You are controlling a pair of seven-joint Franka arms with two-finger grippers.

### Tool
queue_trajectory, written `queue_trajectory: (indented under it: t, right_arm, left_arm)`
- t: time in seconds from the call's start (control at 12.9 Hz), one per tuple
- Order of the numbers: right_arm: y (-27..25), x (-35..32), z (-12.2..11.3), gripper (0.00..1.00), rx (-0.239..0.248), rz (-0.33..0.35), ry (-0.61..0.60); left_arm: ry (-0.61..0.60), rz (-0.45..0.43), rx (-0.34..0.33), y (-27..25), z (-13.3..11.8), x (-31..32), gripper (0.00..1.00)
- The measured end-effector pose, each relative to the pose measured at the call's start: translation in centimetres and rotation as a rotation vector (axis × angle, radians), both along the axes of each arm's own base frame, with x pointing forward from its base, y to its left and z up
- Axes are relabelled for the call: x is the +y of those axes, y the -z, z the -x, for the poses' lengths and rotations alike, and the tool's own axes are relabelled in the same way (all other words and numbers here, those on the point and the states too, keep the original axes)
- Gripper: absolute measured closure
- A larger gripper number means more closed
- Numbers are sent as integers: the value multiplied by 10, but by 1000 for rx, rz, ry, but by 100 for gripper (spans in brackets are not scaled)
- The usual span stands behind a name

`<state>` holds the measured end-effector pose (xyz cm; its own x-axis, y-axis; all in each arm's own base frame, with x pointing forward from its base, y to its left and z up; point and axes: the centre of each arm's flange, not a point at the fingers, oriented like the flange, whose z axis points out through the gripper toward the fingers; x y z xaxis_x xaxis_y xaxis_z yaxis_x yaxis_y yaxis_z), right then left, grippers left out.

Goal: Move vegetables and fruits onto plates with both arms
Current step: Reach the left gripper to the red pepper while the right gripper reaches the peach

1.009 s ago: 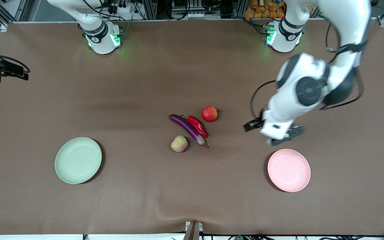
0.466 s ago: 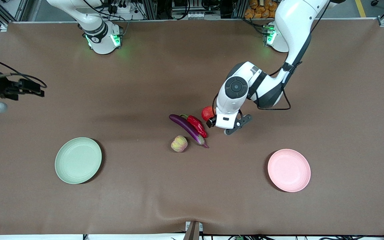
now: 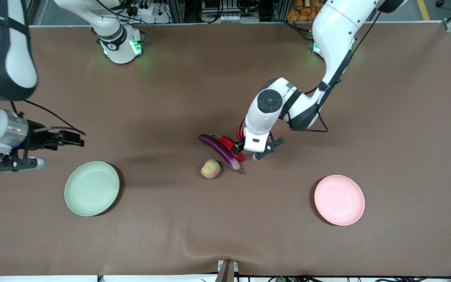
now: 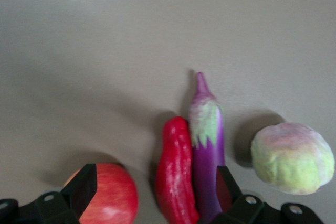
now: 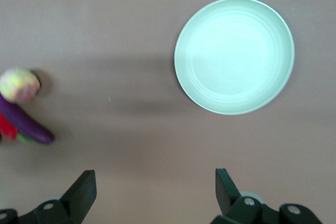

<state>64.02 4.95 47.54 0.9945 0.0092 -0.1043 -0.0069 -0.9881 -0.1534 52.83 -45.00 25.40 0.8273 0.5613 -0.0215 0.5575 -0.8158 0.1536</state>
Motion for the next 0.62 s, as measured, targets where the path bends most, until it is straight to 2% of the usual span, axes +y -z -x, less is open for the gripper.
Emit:
queue_trajectory:
  t: [0.16,0.31,0.39,0.47,0.62]
  right_arm:
    - [19,45,-5,0,11,19,88]
    - [43,75,-8,0,38,39,180]
    - [55,81,-12,0,45,44,236]
    - [67,86,-16,0,51,38,298]
    - [87,107,-23,0,45,23,419]
  left_arm:
    - [32,-26,-27,10,-1,-10,0]
    - [30,-41,-15,26,-1,-9,5]
    - [15,-47,-3,34,0,-8,11]
    - [-1,-51,6,41,1,-9,14]
    - [-14,-54,13,46,3,-10,29]
